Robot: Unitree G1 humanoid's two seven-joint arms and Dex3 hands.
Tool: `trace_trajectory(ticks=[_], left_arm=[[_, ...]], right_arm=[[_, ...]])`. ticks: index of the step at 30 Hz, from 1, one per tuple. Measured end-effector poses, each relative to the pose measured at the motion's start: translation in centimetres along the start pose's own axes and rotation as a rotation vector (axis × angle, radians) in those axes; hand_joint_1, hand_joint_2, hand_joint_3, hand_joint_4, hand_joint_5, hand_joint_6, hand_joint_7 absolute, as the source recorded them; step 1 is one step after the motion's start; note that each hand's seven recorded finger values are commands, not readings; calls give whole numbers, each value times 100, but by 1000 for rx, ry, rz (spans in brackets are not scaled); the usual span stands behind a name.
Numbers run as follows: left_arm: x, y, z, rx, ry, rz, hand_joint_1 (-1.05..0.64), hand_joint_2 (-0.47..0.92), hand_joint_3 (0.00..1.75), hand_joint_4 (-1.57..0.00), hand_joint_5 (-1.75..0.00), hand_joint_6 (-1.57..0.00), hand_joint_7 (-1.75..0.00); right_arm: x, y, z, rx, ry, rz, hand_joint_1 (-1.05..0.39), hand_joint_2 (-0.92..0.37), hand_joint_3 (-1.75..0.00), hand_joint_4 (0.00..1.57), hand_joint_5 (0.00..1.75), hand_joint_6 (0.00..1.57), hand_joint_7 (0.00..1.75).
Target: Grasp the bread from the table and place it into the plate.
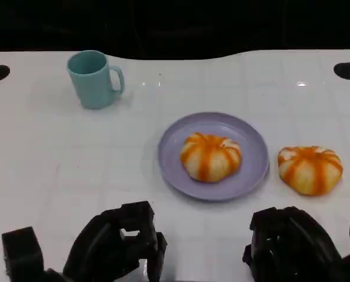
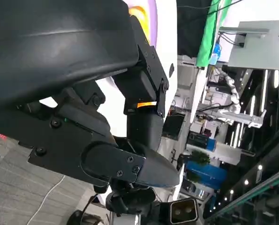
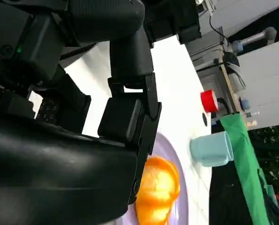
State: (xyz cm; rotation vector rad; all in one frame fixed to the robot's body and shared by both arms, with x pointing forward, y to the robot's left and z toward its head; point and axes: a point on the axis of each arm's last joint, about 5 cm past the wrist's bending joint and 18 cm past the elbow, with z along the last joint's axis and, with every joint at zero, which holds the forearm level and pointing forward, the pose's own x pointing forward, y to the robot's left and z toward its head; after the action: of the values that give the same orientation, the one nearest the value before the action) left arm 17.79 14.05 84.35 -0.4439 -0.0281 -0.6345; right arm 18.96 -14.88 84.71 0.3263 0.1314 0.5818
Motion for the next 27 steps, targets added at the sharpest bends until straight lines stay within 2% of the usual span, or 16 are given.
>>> trace_trajectory(ticks=[6, 19, 27], left_arm=[[31, -3, 6, -10, -11, -9, -71, 92, 10, -106, -169, -100, -148], [54, 33, 2, 16, 11, -1, -75, 92, 9, -107, -170, -100, -152], [45, 49, -10, 9, 14, -6, -74, 91, 8, -107, -171, -100, -153]], right_arm=[[0, -1, -10, 14, 15, 0, -105, 6, -148, 151, 137, 157, 97], [9, -43, -26, 7, 16, 16, -105, -2, -140, 153, 133, 157, 98], [38, -55, -17, -8, 7, 19, -105, -1, -139, 154, 133, 157, 99]])
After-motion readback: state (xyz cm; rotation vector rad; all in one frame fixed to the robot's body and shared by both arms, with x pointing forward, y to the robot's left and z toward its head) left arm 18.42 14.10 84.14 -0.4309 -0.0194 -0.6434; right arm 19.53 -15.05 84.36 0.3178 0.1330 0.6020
